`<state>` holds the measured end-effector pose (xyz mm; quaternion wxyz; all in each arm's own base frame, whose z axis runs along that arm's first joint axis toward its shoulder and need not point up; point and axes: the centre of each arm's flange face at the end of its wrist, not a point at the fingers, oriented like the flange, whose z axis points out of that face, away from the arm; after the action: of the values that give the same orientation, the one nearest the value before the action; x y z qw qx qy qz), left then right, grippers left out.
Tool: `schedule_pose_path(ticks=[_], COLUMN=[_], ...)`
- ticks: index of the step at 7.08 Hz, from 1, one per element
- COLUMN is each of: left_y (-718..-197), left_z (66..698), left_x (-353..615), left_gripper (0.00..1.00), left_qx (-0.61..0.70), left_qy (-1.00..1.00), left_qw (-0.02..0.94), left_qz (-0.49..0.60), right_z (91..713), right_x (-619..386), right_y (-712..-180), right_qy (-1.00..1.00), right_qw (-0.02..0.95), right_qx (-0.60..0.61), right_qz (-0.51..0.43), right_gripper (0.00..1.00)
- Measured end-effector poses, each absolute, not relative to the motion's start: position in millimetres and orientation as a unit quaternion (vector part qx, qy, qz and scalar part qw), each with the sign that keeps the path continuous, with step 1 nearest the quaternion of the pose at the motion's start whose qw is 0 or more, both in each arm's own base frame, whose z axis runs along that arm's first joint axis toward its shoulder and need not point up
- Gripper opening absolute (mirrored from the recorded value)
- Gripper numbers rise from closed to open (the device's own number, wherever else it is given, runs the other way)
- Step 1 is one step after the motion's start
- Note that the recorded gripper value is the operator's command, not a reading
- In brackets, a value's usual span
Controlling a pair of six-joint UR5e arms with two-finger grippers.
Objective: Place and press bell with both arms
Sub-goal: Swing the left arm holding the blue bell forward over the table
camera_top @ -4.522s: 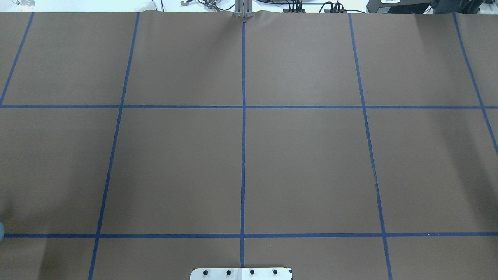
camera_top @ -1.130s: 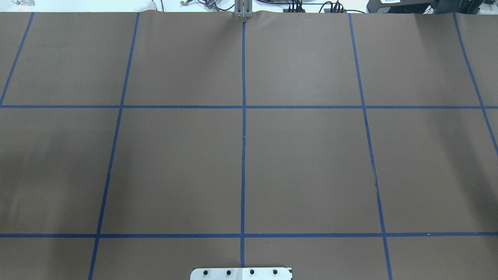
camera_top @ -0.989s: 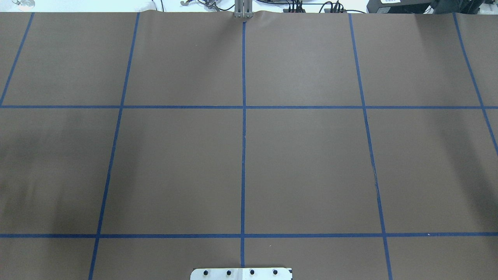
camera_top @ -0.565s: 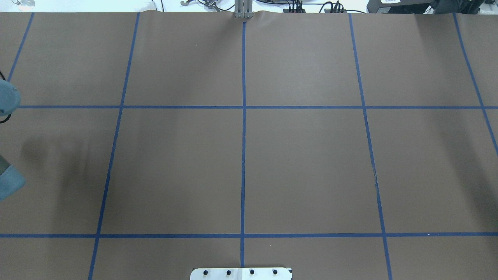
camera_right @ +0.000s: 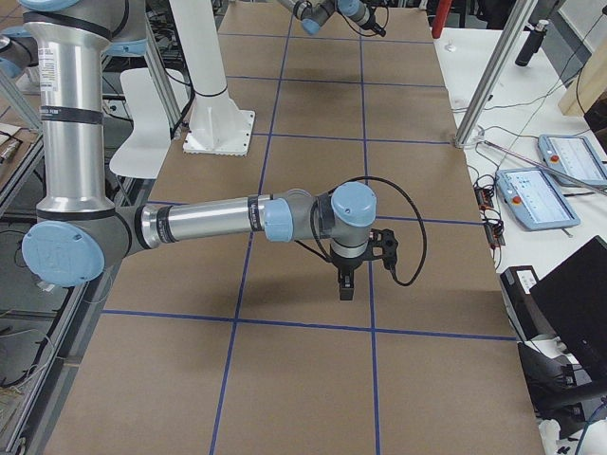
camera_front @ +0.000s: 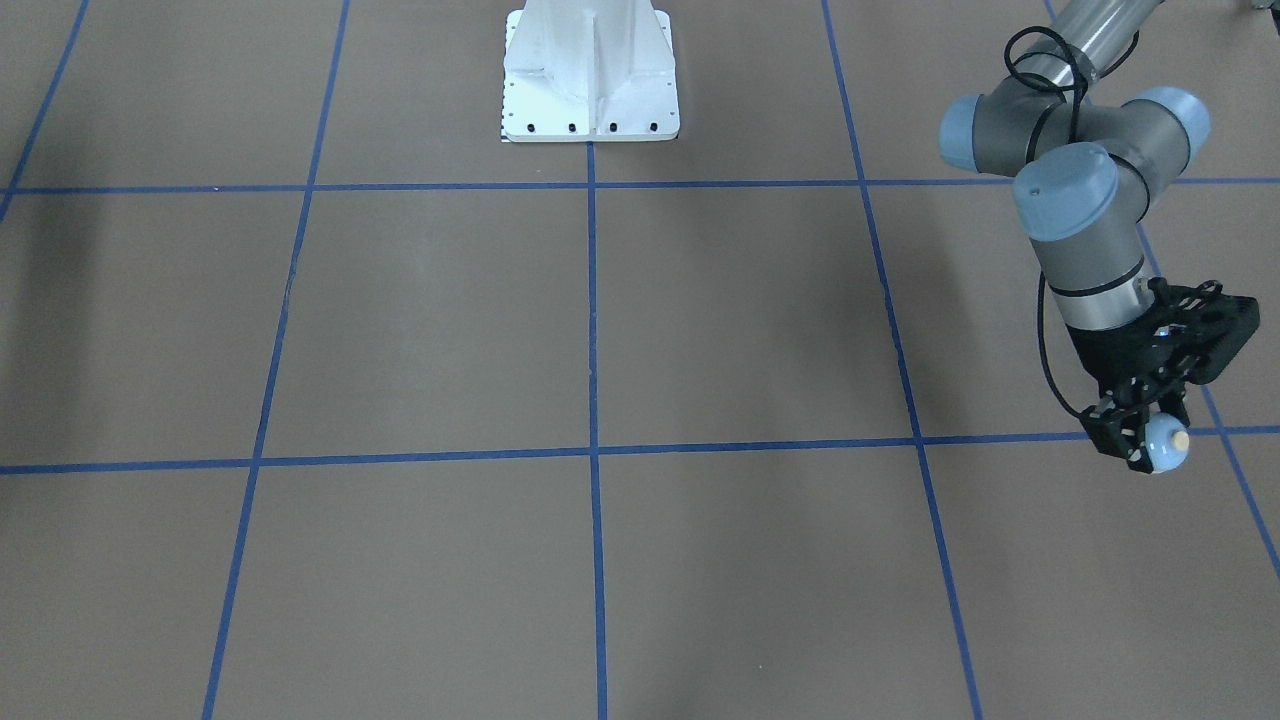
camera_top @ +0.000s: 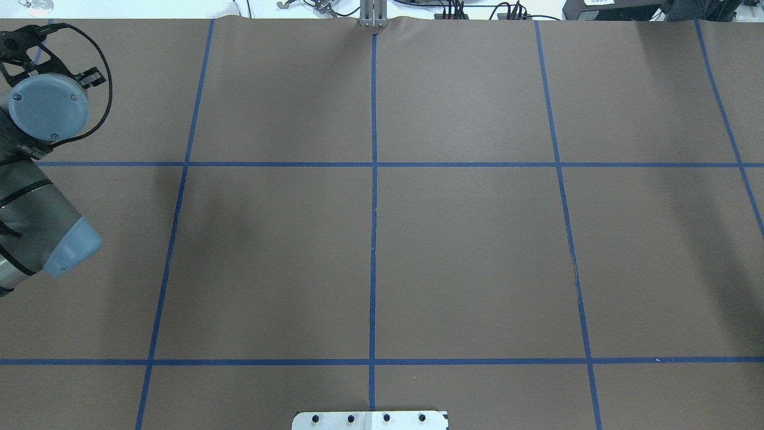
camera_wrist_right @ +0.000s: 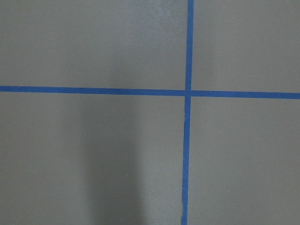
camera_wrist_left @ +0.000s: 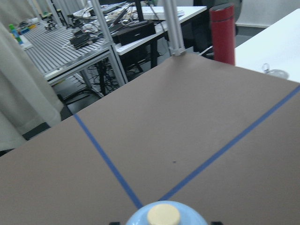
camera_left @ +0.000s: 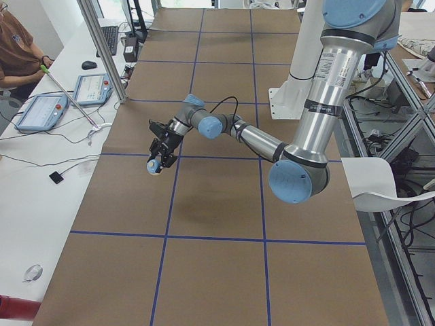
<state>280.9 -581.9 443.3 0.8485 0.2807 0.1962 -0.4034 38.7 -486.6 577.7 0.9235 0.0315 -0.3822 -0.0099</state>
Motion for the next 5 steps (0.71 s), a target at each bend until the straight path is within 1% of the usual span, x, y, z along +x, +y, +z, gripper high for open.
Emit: schedule_pose_path(ticks=[1, 4, 5], left_y=[-582, -564, -558], left_z=[415, 301, 280], left_x=[308, 455, 495], left_gripper=[0.0, 0.0, 0.0], left_qx=[0.329, 0.408, 0.436], left_qy=[0.25, 0.361, 0.384], left_qw=[0.835, 0.798, 0.786], left_qz=[-0.363, -0.256, -0.212], right_z=[576, 583, 582], right_x=[38, 37, 36], right_y=[-489, -484, -482], right_qy=[-0.383, -0.393, -0.4], right_qw=[0.923, 0.919, 0.916], right_qx=[0.034, 0.032, 0.034], right_qz=[-0.011, -0.013, -0.015], right_gripper=[1.0, 1.0, 1.0])
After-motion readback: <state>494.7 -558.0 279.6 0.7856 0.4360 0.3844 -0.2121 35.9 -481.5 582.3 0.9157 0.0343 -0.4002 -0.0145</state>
